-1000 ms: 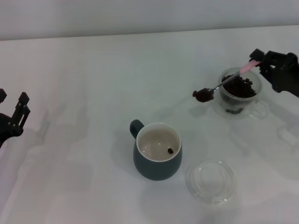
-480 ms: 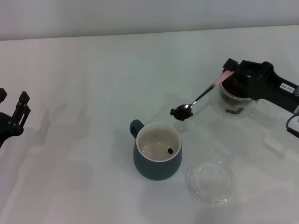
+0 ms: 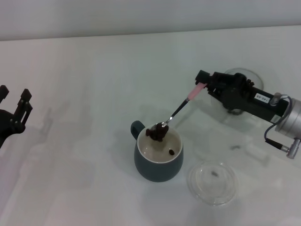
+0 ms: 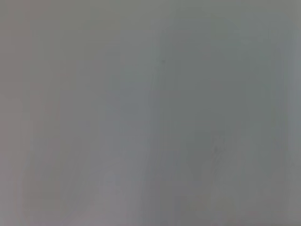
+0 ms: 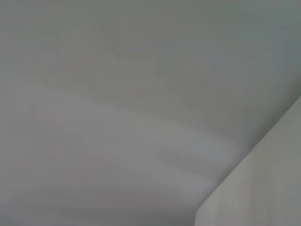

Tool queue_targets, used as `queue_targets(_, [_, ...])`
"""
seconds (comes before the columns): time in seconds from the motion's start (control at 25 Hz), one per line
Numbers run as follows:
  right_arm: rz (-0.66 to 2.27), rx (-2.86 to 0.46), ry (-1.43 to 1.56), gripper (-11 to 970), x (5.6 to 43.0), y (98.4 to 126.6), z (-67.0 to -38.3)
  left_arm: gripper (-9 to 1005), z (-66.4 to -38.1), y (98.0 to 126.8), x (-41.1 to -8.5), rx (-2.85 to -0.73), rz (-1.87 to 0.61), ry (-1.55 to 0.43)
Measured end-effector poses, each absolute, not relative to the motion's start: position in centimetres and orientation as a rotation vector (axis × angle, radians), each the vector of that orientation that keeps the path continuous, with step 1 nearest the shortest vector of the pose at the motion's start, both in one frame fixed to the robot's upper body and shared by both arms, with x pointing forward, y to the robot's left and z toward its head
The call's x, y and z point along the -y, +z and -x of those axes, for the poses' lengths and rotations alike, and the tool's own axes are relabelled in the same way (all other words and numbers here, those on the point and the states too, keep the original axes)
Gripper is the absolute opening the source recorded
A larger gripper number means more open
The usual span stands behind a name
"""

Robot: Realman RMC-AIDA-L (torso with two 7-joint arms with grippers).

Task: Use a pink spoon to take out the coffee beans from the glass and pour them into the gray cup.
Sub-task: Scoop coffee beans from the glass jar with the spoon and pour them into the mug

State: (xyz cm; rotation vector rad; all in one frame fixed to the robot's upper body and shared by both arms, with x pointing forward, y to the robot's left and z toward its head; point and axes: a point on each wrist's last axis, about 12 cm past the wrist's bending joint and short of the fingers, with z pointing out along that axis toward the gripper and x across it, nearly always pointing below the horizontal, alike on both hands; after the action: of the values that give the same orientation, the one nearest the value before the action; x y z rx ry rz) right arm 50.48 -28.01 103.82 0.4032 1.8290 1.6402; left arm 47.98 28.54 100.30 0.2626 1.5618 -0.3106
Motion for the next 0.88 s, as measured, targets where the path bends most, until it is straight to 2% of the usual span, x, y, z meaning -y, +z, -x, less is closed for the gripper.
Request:
queue_targets(0.56, [-0.285, -1.854, 1.551, 182, 27.82, 103.85, -51.15, 551, -47.73, 100.12, -28.69, -1.571, -0.259, -0.306])
queue_targets(0.88, [-0.118, -1.841, 1.474, 183, 27.91, 104.37, -51.42, 549, -47.76, 100.08, -28.8, -1.575, -0.264, -0.301])
